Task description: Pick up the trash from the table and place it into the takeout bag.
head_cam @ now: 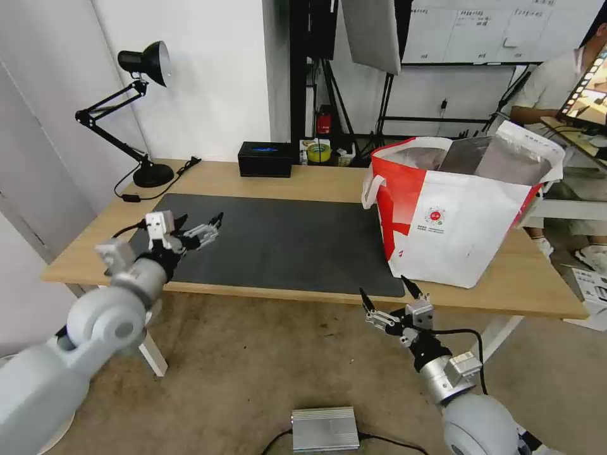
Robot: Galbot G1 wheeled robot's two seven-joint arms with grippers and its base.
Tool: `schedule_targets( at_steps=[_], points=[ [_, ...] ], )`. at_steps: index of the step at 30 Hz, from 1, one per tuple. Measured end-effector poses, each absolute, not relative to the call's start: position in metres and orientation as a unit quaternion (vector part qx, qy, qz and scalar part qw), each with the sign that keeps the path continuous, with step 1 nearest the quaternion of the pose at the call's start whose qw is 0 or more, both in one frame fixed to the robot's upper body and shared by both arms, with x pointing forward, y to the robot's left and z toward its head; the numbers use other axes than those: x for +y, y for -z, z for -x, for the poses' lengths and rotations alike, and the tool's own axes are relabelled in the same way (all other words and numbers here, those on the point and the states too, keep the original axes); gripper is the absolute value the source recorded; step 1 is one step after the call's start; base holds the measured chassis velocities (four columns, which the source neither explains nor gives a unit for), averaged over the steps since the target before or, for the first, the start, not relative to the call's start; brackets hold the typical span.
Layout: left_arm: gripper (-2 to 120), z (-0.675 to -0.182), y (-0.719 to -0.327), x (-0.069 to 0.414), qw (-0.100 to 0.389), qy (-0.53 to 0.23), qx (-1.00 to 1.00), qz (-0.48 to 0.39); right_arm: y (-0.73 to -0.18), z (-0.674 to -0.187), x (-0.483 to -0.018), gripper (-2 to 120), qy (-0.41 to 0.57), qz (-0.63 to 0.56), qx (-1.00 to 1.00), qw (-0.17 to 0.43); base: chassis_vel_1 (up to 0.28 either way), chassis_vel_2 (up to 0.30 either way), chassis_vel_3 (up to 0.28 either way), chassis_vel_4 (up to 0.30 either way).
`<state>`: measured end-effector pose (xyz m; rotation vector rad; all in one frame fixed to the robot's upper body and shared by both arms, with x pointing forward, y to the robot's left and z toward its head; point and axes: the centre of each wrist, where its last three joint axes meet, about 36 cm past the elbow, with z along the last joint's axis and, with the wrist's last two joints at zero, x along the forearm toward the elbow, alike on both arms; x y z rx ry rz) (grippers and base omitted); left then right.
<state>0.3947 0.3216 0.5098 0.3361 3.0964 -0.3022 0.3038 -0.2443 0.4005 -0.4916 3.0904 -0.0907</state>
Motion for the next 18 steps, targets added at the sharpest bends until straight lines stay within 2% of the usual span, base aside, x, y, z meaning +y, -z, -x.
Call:
schedule_targets(
  at_steps=[9,18],
  points=[
    [100,-0.351,-0.488,0.314,0.044,0.123,0.988,-0.079,-0.401,-0.304,-0.244,100,0.029,0.157,0.987,0.006,0.000,0.000,0.000,0.000],
    [100,-0.318,-0.454,0.315,0.064,0.088,0.991,-0.072,-0.401,-0.304,-0.244,100,0.029,0.157,0.987,0.006,0.000,0.000,0.000,0.000]
  ],
)
